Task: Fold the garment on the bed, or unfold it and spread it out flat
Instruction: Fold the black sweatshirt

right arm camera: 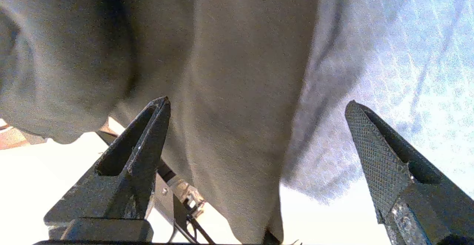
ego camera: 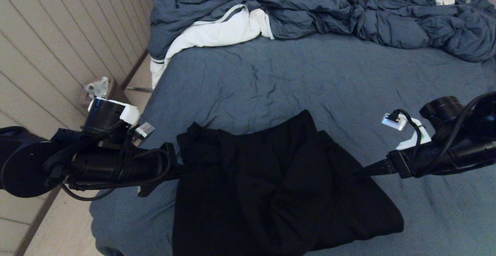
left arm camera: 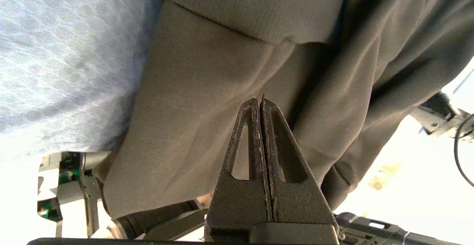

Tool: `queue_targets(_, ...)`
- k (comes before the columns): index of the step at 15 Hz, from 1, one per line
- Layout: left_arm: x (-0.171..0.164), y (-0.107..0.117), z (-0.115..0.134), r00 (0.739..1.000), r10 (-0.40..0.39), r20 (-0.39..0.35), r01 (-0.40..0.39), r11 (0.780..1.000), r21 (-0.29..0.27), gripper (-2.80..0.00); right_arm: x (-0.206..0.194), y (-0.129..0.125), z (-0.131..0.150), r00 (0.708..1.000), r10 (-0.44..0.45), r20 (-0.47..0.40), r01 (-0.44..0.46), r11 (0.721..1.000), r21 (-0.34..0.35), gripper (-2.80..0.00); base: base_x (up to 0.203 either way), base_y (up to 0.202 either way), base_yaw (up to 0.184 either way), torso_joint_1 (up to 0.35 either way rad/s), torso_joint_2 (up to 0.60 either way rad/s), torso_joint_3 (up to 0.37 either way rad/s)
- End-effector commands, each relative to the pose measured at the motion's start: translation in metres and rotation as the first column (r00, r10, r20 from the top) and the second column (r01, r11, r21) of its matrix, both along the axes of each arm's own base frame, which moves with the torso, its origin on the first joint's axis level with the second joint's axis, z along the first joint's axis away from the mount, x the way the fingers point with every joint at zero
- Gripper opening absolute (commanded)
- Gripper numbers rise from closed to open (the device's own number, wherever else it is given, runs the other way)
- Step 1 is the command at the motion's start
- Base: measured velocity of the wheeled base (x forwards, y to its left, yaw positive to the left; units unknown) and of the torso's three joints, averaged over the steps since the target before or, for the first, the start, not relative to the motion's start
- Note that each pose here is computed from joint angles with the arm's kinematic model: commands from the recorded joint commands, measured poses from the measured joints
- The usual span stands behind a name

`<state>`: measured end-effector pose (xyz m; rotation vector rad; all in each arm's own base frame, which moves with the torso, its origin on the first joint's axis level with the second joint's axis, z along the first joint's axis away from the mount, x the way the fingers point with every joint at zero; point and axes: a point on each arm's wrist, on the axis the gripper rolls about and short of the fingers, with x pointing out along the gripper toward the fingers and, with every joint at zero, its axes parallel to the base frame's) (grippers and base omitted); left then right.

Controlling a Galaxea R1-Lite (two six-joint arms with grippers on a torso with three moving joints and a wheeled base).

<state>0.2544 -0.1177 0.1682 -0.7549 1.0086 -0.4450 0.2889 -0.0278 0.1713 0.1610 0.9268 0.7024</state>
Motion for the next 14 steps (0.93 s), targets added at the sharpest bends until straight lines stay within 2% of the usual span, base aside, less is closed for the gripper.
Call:
queue_targets(1, 0.0, 0.0, -0.001, 1.0, 0.0, -0.005, 0.0, 1.0, -0.004, -2.8, 0.001, -0.004, -0.007, 1.0, -0.008, -0.025, 0.008, 1.0, 0.005, 0.0, 0.0, 0.0, 0.0, 0.0, 0.0, 0.0)
queue_targets(5, 0.001, 0.0, -0.001, 1.0, 0.0, -0.005, 0.0, 1.0, -0.003, -2.8, 0.014, -0.001, -0.036, 0.994, 0.009, -0.108, -0.007, 1.0, 0.021, 0.0, 0.0, 0.0, 0.0, 0.0, 0.0, 0.0)
queue_targets(7, 0.001, 0.0, 0.0, 1.0, 0.0, -0.002, 0.0, 1.0, -0.003, -2.8, 0.03, 0.018, -0.056, 0.991, 0.07, -0.113, -0.067, 0.997, 0.031, 0.0, 0.0, 0.0, 0.0, 0.0, 0.0, 0.0)
queue_targets(10, 0.001, -0.001, -0.001, 1.0, 0.0, -0.004, 0.0, 1.0, 0.0, -2.8, 0.036, 0.048, -0.059, 0.983, 0.144, -0.117, -0.14, 0.989, 0.042, 0.0, 0.0, 0.0, 0.0, 0.0, 0.0, 0.0)
queue_targets(14, 0.001, -0.001, -0.001, 1.0, 0.001, -0.002, -0.001, 1.0, 0.0, -2.8, 0.041, 0.068, -0.073, 0.967, 0.194, -0.163, -0.189, 0.981, 0.051, 0.0, 0.0, 0.0, 0.0, 0.0, 0.0, 0.0)
